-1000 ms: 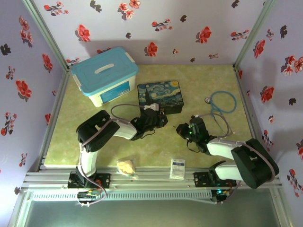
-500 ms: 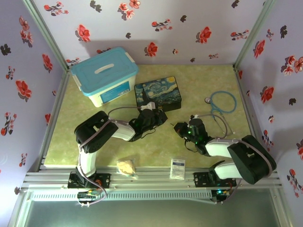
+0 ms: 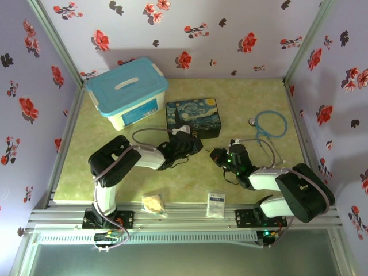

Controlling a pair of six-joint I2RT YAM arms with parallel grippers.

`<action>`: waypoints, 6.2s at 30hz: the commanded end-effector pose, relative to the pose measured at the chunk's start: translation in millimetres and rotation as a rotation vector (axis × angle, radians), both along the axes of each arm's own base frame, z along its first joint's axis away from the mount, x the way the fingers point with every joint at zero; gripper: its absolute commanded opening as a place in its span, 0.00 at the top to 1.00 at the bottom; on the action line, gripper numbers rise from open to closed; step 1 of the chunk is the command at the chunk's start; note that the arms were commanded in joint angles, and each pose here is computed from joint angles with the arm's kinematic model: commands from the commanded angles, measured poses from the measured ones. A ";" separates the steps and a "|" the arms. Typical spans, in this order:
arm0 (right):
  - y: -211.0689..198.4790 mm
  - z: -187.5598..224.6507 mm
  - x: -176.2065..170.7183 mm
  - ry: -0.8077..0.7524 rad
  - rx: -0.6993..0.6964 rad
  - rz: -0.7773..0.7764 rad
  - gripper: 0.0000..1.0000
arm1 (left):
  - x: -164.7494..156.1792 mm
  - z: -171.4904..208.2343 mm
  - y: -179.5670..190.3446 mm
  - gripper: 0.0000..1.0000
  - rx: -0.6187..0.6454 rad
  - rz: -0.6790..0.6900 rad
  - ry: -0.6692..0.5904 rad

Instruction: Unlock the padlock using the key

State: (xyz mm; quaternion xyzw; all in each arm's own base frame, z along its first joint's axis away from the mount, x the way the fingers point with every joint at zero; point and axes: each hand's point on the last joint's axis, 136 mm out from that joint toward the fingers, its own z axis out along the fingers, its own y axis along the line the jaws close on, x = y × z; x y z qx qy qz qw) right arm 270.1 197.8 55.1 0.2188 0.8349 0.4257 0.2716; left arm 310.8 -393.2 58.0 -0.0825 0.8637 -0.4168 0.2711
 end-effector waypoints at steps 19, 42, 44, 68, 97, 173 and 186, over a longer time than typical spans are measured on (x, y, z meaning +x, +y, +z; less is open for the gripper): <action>16.4 2.0 8.9 0.042 0.195 -0.081 1.00 | 9.8 37.0 -14.1 1.00 -0.209 0.043 0.027; 14.2 15.7 13.0 -0.066 0.300 -0.114 1.00 | 15.0 39.5 -11.6 1.00 -0.190 0.063 0.010; 14.1 15.9 13.9 -0.072 0.314 -0.121 1.00 | 14.9 37.6 -11.9 1.00 -0.194 0.064 0.015; 15.6 21.9 25.1 -0.062 0.362 -0.175 1.00 | 11.4 42.3 -21.9 1.00 -0.251 0.048 0.022; 29.0 41.7 40.1 -0.021 0.552 -0.369 1.00 | -2.7 45.3 -50.5 1.00 -0.281 -0.003 0.069; 52.0 62.0 52.2 -0.002 0.542 -0.071 0.93 | -41.3 22.6 -56.6 1.00 -0.256 -0.205 0.153; 9.4 5.7 9.3 0.046 -0.098 0.056 0.63 | -32.3 3.5 -30.2 1.00 -0.131 -0.157 0.150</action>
